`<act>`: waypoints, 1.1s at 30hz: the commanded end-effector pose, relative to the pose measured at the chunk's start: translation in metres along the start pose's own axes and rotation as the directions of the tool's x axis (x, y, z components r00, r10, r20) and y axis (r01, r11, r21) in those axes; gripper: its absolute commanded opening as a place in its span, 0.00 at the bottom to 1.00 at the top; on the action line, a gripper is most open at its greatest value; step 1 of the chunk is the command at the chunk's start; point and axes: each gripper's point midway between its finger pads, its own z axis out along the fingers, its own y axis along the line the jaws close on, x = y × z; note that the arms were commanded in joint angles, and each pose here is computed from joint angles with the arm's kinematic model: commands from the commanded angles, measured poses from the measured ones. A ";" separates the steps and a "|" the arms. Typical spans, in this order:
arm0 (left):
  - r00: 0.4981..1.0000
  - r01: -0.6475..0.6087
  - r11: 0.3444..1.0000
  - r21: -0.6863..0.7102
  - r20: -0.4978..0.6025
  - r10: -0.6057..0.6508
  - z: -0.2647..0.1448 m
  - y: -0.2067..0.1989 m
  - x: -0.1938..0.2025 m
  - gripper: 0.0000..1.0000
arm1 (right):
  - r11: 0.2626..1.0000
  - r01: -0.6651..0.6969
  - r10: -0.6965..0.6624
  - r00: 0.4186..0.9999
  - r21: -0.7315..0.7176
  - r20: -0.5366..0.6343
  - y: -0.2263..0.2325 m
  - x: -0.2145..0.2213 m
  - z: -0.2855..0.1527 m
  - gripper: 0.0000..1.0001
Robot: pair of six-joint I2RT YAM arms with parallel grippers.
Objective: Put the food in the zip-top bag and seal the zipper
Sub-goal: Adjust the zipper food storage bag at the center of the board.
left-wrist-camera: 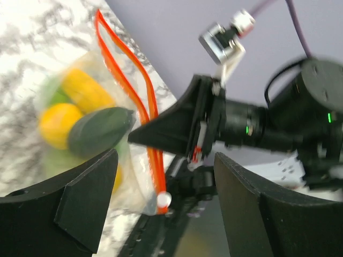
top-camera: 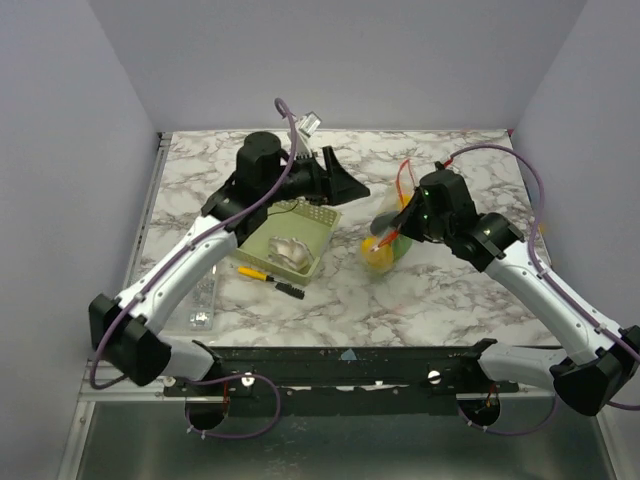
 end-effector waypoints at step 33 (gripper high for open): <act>0.354 -0.922 0.386 -0.023 0.353 0.866 0.025 -0.012 0.101 0.57 | 0.816 -0.572 0.574 0.784 -0.084 0.235 0.000 -0.051 -0.043 0.01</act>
